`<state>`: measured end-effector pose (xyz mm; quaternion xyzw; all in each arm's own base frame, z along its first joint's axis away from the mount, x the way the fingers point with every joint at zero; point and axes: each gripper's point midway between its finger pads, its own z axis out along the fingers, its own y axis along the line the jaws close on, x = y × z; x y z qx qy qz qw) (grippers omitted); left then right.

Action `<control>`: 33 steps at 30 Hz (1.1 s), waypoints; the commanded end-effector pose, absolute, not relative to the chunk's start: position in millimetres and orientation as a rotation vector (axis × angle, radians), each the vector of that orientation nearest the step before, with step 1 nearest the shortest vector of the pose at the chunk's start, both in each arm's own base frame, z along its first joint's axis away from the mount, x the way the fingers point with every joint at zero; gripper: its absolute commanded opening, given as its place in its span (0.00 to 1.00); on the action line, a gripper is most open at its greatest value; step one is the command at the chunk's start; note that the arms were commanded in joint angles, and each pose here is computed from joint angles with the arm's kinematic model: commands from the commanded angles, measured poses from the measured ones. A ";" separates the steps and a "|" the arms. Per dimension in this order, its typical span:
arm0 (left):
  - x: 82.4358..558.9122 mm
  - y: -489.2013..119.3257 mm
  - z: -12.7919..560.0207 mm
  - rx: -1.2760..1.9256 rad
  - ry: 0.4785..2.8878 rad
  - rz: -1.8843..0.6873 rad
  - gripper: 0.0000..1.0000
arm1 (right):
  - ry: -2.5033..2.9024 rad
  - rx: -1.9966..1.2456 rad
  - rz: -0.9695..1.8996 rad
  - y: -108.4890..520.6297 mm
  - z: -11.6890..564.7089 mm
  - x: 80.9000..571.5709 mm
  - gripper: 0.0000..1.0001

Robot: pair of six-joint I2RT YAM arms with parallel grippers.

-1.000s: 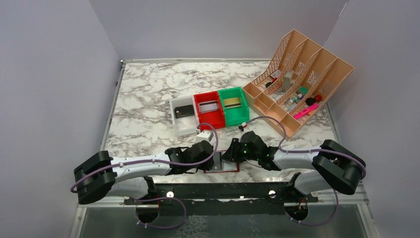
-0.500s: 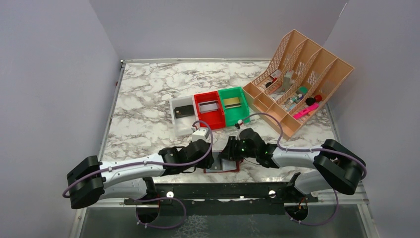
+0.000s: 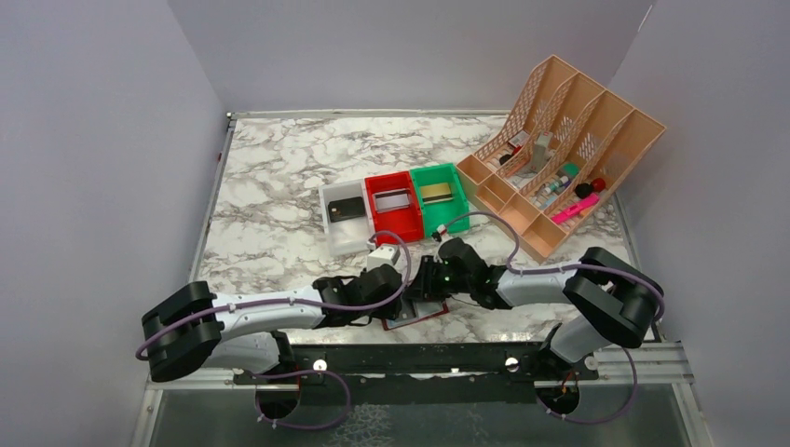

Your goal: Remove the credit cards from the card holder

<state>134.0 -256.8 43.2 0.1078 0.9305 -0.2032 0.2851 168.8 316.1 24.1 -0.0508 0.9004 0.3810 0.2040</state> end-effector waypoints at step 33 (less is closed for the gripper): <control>131.4 -236.3 -0.7 0.347 2.558 -0.355 0.00 | 2.388 -0.105 1.127 298.2 42.8 164.0 0.01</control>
